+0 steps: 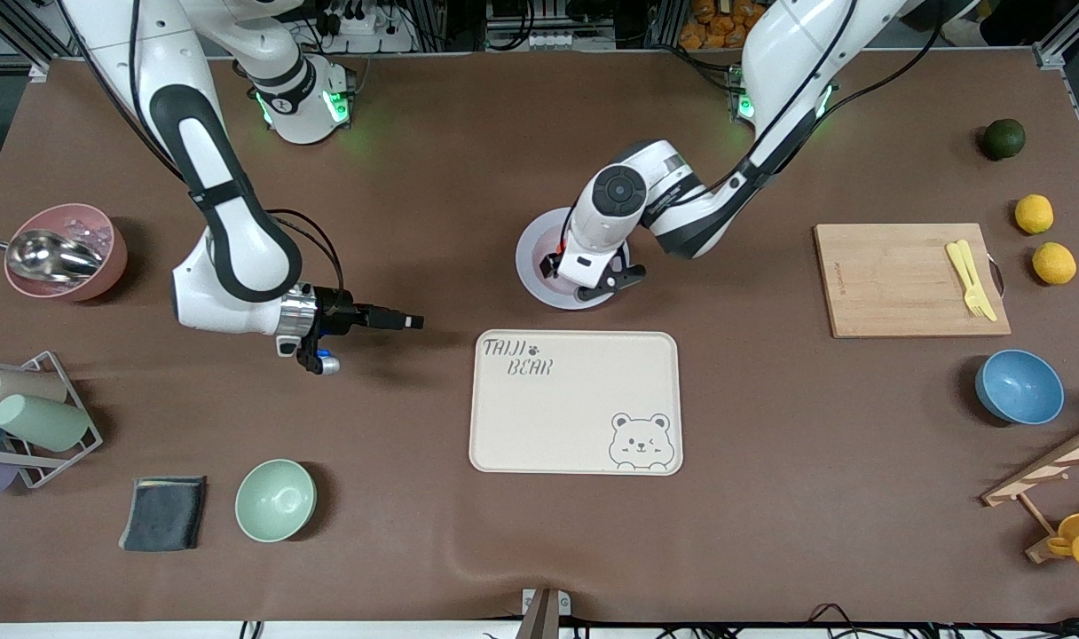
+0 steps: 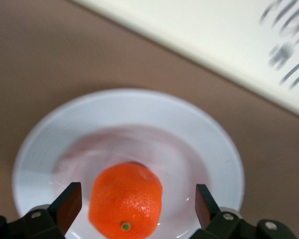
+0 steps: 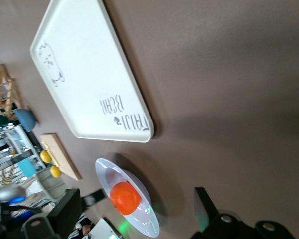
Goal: Place orange and plate with both arms
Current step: 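Release the orange on the plate while the right gripper reaches the plate rim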
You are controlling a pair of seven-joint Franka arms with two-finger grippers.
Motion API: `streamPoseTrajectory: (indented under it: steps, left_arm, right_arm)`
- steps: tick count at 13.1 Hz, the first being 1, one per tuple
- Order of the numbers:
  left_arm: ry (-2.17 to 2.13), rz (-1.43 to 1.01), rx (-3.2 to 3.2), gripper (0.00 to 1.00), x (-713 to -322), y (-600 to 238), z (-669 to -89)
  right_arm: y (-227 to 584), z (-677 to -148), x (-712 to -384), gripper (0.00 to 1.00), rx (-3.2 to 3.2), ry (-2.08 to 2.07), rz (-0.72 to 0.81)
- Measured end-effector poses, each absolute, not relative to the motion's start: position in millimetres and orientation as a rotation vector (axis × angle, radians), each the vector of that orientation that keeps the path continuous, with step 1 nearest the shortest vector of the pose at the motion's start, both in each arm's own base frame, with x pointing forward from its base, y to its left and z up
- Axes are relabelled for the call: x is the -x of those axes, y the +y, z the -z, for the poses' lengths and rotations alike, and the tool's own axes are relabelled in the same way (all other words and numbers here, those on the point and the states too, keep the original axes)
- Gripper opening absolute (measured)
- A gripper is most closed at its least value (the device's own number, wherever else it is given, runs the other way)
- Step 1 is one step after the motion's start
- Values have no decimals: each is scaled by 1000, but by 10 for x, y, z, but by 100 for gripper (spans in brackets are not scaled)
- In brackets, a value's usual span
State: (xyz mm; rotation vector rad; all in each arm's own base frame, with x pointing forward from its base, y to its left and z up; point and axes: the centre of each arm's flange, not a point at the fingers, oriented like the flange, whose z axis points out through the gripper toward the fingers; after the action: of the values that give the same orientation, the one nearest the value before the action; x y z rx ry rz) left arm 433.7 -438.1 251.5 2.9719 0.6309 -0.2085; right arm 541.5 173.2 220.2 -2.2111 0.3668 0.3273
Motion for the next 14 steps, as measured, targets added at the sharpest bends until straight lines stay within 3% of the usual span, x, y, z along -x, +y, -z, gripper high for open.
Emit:
streamPoseTrajectory:
  steps: [5,8,14]
  left_arm:
    - [765,-164,-2977,100,-5079,-3392,-4111]
    - [825,-266,-2980,100,-5498,-2752,-4871]
    - [717,-323,-3026,100,-5892,-1990,-5661]
  right_arm:
    - [2057,-1943,-5045,100,2150,330,-285]
    - [2421,-1924,-4909,96,2166,354,-245]
    - [3126,-1839,-4446,81,2215,365,-228]
